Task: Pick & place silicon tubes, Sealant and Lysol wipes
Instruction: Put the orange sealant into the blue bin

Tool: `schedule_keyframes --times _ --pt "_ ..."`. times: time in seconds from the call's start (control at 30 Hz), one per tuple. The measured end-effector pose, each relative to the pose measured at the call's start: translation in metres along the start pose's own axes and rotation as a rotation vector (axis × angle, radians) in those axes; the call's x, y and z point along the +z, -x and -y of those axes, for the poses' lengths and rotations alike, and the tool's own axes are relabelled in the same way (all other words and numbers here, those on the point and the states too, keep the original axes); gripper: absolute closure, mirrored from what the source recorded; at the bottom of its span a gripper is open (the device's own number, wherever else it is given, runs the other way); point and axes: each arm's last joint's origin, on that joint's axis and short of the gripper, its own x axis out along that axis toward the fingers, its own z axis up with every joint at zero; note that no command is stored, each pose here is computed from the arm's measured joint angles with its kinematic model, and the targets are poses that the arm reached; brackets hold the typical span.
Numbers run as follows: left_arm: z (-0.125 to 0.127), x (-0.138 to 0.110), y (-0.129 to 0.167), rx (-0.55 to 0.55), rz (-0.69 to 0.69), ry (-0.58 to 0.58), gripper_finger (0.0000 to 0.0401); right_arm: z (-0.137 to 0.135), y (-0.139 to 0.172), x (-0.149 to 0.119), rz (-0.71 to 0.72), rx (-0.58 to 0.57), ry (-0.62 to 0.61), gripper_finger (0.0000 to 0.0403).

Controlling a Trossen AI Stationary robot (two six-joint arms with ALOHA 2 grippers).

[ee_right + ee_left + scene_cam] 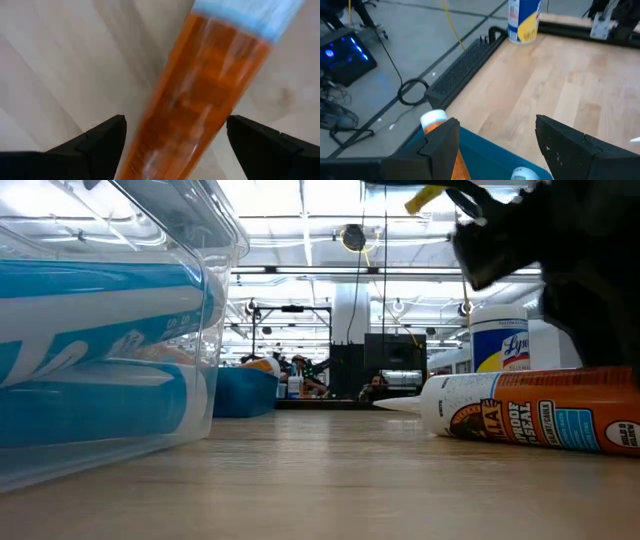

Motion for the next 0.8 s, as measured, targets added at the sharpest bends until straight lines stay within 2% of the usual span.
schedule_keyframes --times 0.17,0.37,0.47,0.63,0.7,0.8 --pt "0.004 -0.004 -0.018 0.000 -0.046 -0.010 0.0144 -0.002 -0.007 0.000 -0.011 -0.011 0.035 0.0083" --pt "0.006 -0.003 -0.030 0.000 -0.028 -0.016 0.0144 0.011 -0.012 0.015 -0.004 -0.036 0.092 0.0091" --pt "0.006 -0.002 -0.030 0.000 -0.027 -0.029 0.0144 0.028 -0.026 0.018 -0.063 -0.066 0.082 0.0115" --pt "0.006 -0.002 -0.029 -0.001 -0.023 -0.037 0.0144 0.064 -0.057 0.022 -0.196 -0.024 0.057 0.0177" --pt "0.006 -0.002 -0.029 -0.001 -0.024 -0.050 0.0144 0.075 -0.066 0.025 -0.200 0.010 0.081 0.0203" --pt "0.006 -0.002 -0.029 -0.001 -0.023 -0.058 0.0144 0.089 -0.072 0.030 -0.168 -0.006 0.131 0.0209"
